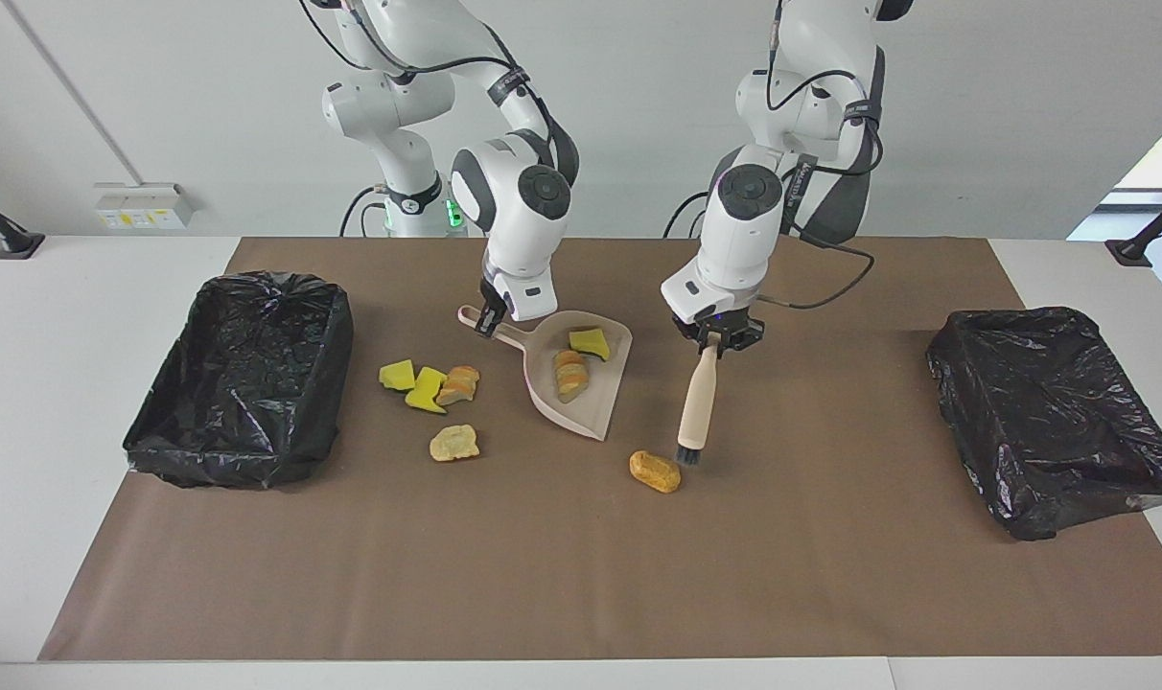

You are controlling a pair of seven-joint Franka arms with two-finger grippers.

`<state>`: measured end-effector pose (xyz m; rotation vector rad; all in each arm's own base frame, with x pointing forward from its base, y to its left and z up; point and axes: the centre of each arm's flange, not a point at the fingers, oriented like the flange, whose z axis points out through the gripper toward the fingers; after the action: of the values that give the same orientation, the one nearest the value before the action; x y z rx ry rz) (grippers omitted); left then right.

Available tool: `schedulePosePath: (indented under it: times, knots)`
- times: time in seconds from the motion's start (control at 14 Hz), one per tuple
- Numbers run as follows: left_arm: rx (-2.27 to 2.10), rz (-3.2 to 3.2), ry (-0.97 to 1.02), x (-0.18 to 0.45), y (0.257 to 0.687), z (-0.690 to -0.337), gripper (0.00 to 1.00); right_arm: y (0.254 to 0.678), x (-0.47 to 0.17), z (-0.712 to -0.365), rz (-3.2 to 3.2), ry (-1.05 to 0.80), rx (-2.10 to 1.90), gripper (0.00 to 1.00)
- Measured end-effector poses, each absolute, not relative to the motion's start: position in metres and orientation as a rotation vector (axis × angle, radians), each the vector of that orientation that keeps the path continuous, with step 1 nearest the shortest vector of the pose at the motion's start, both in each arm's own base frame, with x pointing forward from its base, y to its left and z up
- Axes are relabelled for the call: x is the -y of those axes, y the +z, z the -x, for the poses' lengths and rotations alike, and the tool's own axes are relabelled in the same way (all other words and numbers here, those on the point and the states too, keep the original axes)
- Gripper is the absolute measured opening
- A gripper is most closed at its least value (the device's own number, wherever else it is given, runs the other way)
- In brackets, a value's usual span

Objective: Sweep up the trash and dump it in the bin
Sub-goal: 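Sweep the remaining pieces into the dustpan with the brush in the left gripper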

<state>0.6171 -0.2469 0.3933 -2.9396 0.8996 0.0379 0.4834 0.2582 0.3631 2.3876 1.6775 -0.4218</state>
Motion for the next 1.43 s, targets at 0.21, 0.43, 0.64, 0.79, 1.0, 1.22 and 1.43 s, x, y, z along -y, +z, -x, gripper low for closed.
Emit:
schedulePosePath:
  times: [0.21, 0.43, 0.64, 0.79, 1.0, 1.22, 1.43]
  knots:
    - [-0.932, 2.929, 0.092, 0.258, 0.358, -0.63, 0.26, 0.363, -0.258, -0.483, -2.388, -0.422, -1.677, 0.32]
    - [-0.968, 2.922, 0.119, 0.272, 0.338, -0.63, 0.26, 0.363, -0.258, -0.483, -2.388, -0.422, -1.677, 0.32]
    - [-1.02, 2.9, 0.12, 0.292, 0.338, -0.621, 0.26, 0.363, -0.258, -0.483, -2.388, -0.422, -1.677, 0.32]
    - [-1.061, 2.883, 0.132, 0.304, 0.336, -0.614, 0.26, 0.363, -0.258, -0.483, -2.388, -0.422, -1.677, 0.32]
    - [-1.121, 2.851, 0.171, 0.306, 0.337, -0.598, 0.26, 0.363, -0.258, -0.483, -2.388, -0.422, -1.677, 0.32]
    - [-1.159, 2.806, 0.24, 0.318, 0.341, -0.54, 0.26, 0.363, -0.258, -0.483, -2.388, -0.422, -1.677, 0.32]
    - [-0.984, 2.83, 0.231, 0.358, 0.348, -0.481, 0.26, 0.362, -0.257, -0.483, -2.388, -0.434, -1.673, 0.32]
